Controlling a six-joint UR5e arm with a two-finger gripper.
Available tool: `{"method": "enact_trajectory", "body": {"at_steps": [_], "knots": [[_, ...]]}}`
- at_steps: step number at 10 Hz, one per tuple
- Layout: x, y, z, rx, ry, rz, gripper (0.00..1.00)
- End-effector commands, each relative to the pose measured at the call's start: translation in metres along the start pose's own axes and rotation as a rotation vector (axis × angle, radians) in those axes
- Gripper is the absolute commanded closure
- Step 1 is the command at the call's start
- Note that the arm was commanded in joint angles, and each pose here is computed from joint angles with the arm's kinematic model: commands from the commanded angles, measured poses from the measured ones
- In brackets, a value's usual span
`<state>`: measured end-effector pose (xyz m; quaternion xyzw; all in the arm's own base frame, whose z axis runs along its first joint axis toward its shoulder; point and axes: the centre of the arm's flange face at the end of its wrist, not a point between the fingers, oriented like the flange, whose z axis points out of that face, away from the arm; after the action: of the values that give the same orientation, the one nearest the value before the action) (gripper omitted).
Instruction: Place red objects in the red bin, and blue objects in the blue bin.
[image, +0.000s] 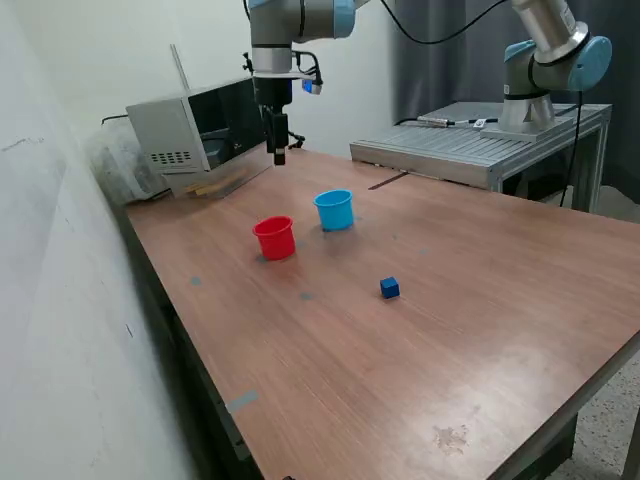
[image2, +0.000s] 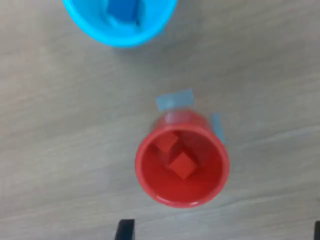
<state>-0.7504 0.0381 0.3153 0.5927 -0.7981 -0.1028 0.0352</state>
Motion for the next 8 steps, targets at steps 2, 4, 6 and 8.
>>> {"method": "enact_trajectory", "body": {"at_steps": [2, 4, 6, 8], "knots": [[-0.008, -0.055, -0.072, 0.083, -0.007, -0.020, 0.00], [0.013, -0.103, -0.105, 0.109, -0.004, -0.057, 0.00], [0.056, -0.156, -0.144, 0.105, 0.013, -0.123, 0.00], [0.100, -0.187, -0.172, 0.072, 0.030, -0.077, 0.00]]}}
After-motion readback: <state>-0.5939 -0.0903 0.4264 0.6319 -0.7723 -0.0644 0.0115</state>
